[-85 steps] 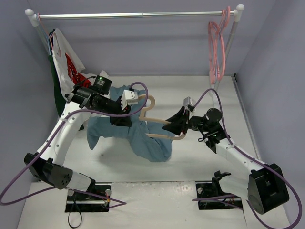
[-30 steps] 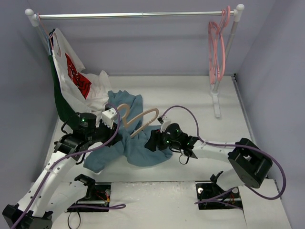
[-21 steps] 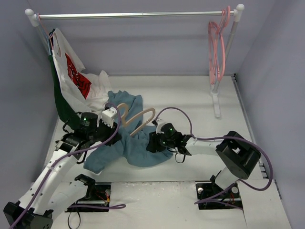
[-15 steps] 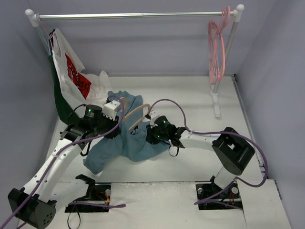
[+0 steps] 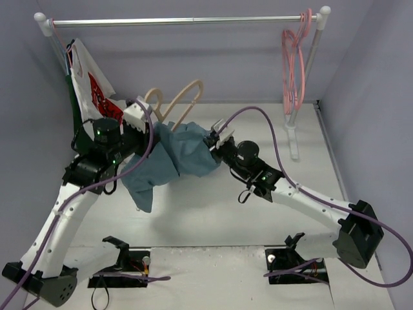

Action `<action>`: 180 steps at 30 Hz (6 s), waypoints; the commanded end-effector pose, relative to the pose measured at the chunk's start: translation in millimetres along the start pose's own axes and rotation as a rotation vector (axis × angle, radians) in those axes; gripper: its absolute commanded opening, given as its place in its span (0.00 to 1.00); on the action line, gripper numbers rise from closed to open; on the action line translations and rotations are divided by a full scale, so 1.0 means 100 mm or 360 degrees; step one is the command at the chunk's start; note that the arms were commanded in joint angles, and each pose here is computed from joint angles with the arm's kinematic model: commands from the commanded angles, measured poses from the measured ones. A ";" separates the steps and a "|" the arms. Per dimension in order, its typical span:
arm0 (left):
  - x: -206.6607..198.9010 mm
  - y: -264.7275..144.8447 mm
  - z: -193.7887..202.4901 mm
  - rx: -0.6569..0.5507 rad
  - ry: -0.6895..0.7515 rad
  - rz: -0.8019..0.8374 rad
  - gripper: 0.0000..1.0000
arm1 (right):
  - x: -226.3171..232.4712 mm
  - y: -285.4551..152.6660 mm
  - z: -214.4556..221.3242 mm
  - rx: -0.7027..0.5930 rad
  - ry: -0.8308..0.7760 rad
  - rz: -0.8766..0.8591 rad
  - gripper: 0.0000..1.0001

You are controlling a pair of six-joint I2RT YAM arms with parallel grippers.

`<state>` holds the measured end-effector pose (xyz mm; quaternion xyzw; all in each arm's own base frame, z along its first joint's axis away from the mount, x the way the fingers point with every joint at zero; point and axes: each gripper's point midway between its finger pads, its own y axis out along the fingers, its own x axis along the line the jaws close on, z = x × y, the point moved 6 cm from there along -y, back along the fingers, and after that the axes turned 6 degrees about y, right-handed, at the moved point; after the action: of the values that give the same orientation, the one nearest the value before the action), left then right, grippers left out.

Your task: Place the t-shirt on the hanger

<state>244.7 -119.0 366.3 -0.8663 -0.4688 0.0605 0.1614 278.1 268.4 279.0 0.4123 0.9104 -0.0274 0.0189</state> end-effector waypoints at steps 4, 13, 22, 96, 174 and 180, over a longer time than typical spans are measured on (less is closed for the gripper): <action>-0.21 0.18 0.63 0.0040 -0.0148 0.0197 0.00 | 0.04 -0.38 0.66 0.0283 0.0143 0.0003 0.38; -0.68 0.23 1.34 0.0281 -0.0288 0.0266 0.00 | 0.11 -0.69 0.71 0.0446 0.0731 0.0194 0.47; -0.64 0.12 1.47 0.0386 -0.0270 0.0130 0.00 | 0.33 -0.37 0.91 0.0639 0.1071 0.0357 0.44; -1.04 -0.40 1.28 0.0149 -0.0208 0.0795 0.00 | -1.11 -0.48 0.95 0.0414 0.0686 0.0920 0.00; -0.94 0.20 0.35 -0.0493 0.0083 0.0717 0.00 | -0.19 -0.33 -1.22 0.0299 0.0125 -0.0194 0.50; -0.92 0.23 0.41 -0.0467 0.0090 0.0716 0.00 | -0.29 -0.46 -1.38 0.0213 0.0066 -0.0239 0.54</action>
<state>195.3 -193.8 279.9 -0.9556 -0.2717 0.0666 0.0932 271.1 235.4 375.6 0.3630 0.9183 -0.1374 -0.0777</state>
